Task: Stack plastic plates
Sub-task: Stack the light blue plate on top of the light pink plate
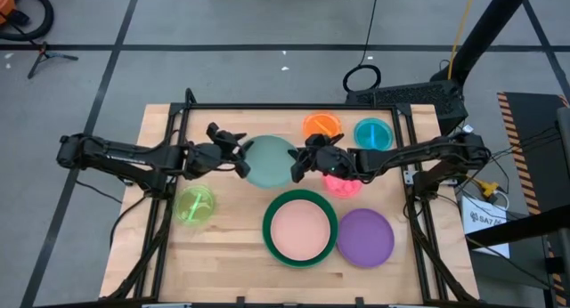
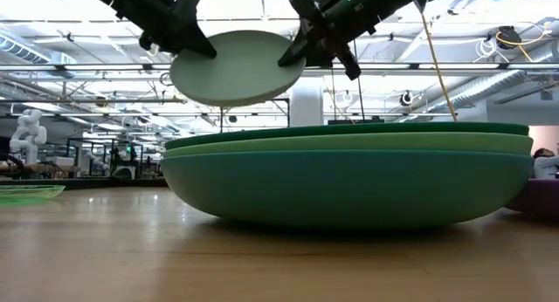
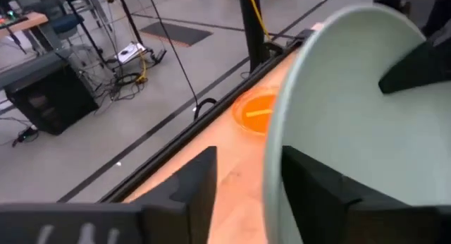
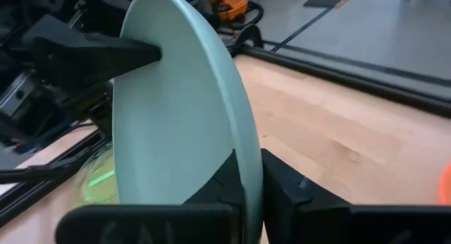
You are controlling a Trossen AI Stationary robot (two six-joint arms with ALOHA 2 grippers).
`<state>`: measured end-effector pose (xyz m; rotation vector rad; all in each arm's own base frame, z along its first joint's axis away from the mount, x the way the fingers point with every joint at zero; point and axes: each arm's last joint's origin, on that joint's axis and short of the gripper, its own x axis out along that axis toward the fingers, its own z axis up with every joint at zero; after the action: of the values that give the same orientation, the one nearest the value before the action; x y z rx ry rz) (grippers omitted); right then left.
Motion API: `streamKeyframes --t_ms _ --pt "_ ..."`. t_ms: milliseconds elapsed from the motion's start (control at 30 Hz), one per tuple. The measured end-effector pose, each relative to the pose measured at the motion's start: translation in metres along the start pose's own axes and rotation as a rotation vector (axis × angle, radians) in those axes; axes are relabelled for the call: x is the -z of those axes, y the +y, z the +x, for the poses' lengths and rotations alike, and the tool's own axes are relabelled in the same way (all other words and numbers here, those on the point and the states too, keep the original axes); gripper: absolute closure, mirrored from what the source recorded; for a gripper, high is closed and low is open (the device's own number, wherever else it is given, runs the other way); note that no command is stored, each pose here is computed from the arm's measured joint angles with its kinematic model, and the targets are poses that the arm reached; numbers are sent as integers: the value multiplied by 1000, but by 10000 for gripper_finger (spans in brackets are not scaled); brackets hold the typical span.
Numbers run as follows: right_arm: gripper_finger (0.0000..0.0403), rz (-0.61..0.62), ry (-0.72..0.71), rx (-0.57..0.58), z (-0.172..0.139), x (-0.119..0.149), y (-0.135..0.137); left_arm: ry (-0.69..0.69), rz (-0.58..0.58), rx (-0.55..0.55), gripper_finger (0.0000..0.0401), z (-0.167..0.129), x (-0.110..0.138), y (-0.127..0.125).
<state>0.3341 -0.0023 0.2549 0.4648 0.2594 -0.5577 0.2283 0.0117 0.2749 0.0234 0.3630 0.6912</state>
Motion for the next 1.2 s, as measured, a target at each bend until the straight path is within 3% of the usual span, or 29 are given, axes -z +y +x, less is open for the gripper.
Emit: streamKeyframes --t_ms 200,333,533,733,1000,1200 --pt "387 52 94 -91 -9 -14 -10 -39 35 36 191 -11 -7 6" --pt "387 71 224 -172 -17 -23 -23 -68 52 124 171 -20 -12 11" --pt "387 75 608 -293 -37 -13 -41 -75 73 219 167 -31 -14 17" --pt "387 96 884 -282 -48 12 -38 -82 66 228 167 -38 -15 23" --pt "383 99 939 -196 -35 38 -26 -72 71 231 167 -39 -14 24" --pt "348 135 926 -161 -25 46 -23 -77 73 234 167 -40 -14 24"
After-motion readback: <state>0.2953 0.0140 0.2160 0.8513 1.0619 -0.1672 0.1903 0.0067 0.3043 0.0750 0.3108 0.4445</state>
